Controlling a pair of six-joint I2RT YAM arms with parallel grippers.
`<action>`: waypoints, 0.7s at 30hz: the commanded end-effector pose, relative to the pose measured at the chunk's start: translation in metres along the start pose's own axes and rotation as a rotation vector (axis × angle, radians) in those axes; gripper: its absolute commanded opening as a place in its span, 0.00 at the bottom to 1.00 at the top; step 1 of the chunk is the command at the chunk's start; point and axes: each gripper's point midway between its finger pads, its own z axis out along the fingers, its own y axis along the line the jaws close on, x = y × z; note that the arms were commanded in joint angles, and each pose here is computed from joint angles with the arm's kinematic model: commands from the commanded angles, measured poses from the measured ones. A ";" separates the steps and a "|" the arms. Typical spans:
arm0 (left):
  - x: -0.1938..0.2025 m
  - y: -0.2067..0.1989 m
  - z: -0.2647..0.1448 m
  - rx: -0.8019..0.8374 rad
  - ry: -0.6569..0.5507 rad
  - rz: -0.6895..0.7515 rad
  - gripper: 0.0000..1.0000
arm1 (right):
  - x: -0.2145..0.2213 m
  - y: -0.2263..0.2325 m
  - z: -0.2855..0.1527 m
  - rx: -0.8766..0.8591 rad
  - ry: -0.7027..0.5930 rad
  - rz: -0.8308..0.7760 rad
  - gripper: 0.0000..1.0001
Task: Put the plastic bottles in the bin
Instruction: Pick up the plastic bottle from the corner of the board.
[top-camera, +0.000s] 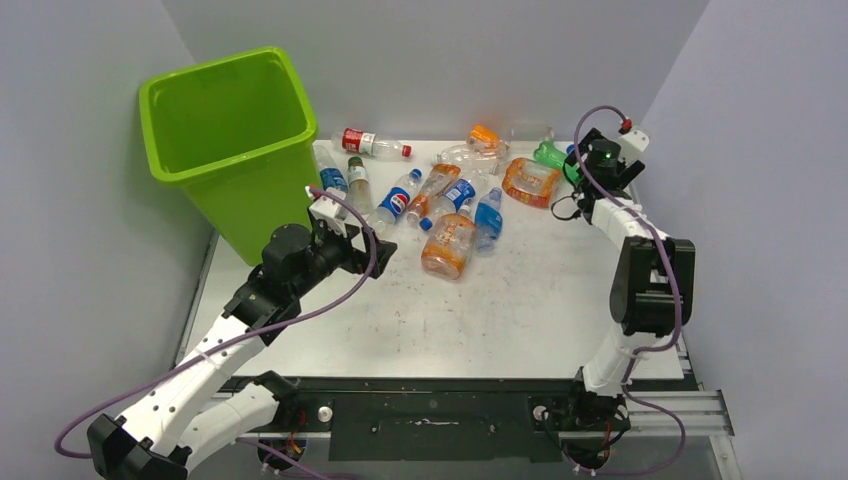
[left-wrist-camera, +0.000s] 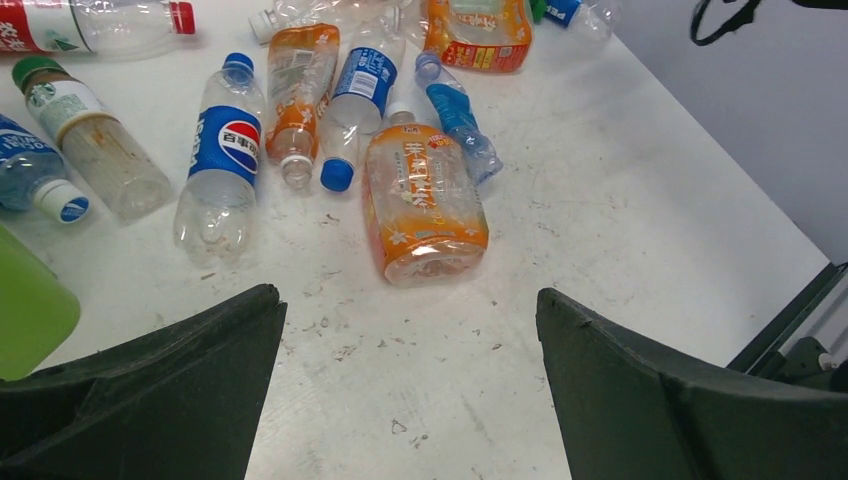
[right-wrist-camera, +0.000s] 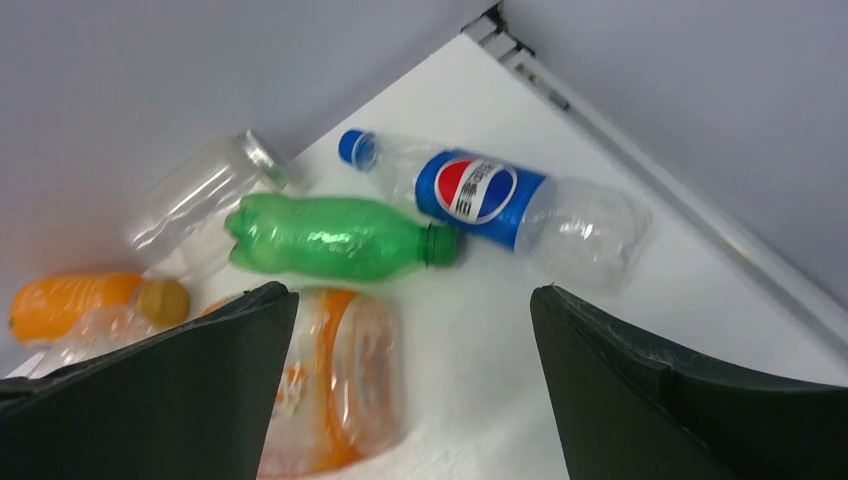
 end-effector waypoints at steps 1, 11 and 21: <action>-0.028 -0.018 -0.004 0.077 -0.121 -0.067 0.96 | -0.042 -0.010 0.054 -0.032 -0.101 -0.050 0.91; -0.021 -0.011 -0.001 0.055 -0.088 -0.018 0.97 | -0.021 -0.028 0.148 -0.133 -0.067 -0.101 0.92; -0.023 -0.008 0.004 0.090 -0.084 -0.087 0.98 | 0.033 -0.015 0.165 -0.226 0.096 -0.143 0.92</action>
